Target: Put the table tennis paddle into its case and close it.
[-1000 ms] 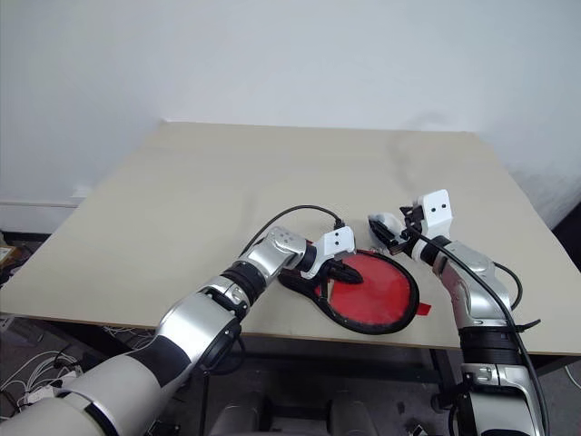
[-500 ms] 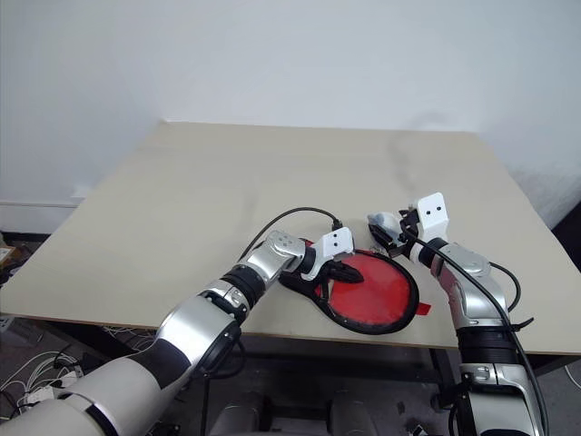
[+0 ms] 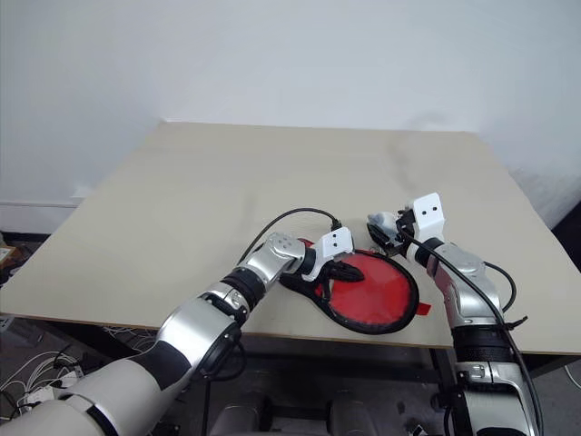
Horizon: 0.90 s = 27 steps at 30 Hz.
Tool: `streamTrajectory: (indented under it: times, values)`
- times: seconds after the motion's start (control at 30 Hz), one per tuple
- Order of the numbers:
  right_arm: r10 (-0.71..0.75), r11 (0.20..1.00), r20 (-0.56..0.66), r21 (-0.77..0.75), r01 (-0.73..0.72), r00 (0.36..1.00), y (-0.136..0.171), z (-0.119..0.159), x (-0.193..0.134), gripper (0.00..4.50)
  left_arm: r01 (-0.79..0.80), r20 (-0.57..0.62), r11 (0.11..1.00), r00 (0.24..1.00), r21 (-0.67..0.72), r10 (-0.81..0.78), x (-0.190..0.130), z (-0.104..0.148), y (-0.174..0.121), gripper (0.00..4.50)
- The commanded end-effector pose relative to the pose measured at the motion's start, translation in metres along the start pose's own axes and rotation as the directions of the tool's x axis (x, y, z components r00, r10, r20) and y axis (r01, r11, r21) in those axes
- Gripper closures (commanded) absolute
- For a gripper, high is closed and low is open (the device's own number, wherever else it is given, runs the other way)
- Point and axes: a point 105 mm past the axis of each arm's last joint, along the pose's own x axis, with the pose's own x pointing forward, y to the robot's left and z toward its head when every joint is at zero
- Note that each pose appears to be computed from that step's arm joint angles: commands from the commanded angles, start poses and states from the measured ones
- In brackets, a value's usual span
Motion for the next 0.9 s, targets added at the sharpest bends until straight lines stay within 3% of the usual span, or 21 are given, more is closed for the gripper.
streamTrajectory:
  times: [0.03, 0.7, 0.9]
  values:
    - [-0.025, 0.999, 0.054, -0.024, 0.027, 0.998, -0.005, 0.017, 0.0, 0.1, -0.009, 0.028, 1.0, 1.0, -0.008, 0.009, 0.002, 0.004, 0.0, 4.5]
    - [-0.028, 1.0, 0.033, 0.0, 0.028, 0.999, -0.008, 0.017, 0.002, 0.1, 0.016, -0.012, 1.0, 1.0, -0.007, -0.016, 0.003, -0.002, -0.003, 4.5]
    - [-0.056, 0.998, -0.053, -0.033, 0.054, 0.997, -0.009, 0.002, 0.012, 0.1, 0.017, -0.012, 1.0, 1.0, -0.007, -0.017, 0.003, -0.002, -0.003, 4.5]
